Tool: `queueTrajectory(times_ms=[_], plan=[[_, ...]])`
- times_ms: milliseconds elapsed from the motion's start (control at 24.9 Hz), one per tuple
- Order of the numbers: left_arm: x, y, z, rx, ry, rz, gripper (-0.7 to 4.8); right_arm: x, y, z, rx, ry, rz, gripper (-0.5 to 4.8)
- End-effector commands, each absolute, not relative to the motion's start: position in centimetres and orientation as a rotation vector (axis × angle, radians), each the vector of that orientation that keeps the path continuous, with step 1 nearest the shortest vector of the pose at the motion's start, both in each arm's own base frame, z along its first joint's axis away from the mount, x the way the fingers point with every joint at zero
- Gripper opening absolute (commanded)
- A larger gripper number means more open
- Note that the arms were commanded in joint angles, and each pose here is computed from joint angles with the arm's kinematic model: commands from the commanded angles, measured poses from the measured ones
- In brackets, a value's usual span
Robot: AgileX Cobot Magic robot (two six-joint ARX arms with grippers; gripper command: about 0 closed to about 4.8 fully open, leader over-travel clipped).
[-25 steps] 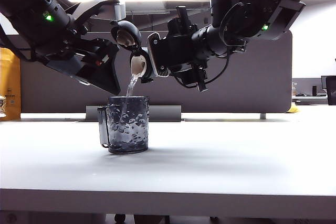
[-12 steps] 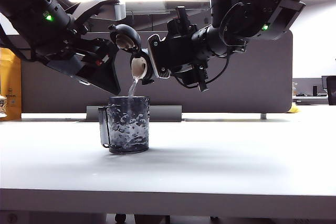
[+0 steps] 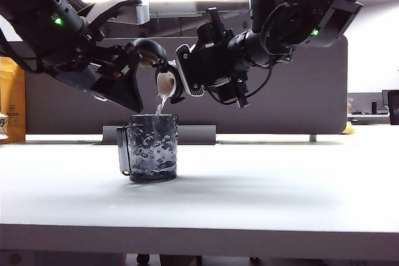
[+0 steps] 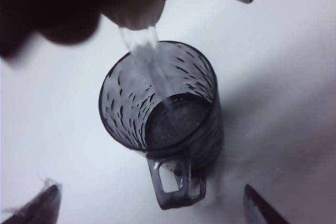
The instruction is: Pick up the black thermos, pour some water into the cup, then place the black thermos back on the table.
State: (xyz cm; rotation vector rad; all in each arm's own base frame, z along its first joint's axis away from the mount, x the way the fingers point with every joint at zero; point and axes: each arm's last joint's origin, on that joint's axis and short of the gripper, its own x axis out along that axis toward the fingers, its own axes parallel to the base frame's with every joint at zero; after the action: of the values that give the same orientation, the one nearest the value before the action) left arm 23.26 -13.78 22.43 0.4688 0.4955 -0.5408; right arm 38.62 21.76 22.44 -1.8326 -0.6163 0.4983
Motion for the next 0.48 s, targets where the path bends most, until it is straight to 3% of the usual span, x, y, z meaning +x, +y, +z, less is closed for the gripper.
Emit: queueTrajectory(times_ms=[40, 481], plan=[[23.38, -13.80, 22.73, 0.468, 0.477, -0.536, 4.79, 38.51, 21.76, 24.23, -1.821, -0.689, 0.404, 1.35], [23.38, -13.81, 22.73, 0.468, 0.477, -0.537, 4.79, 38.49, 21.79, 24.24, -1.824, -0.692, 0.401, 1.35]])
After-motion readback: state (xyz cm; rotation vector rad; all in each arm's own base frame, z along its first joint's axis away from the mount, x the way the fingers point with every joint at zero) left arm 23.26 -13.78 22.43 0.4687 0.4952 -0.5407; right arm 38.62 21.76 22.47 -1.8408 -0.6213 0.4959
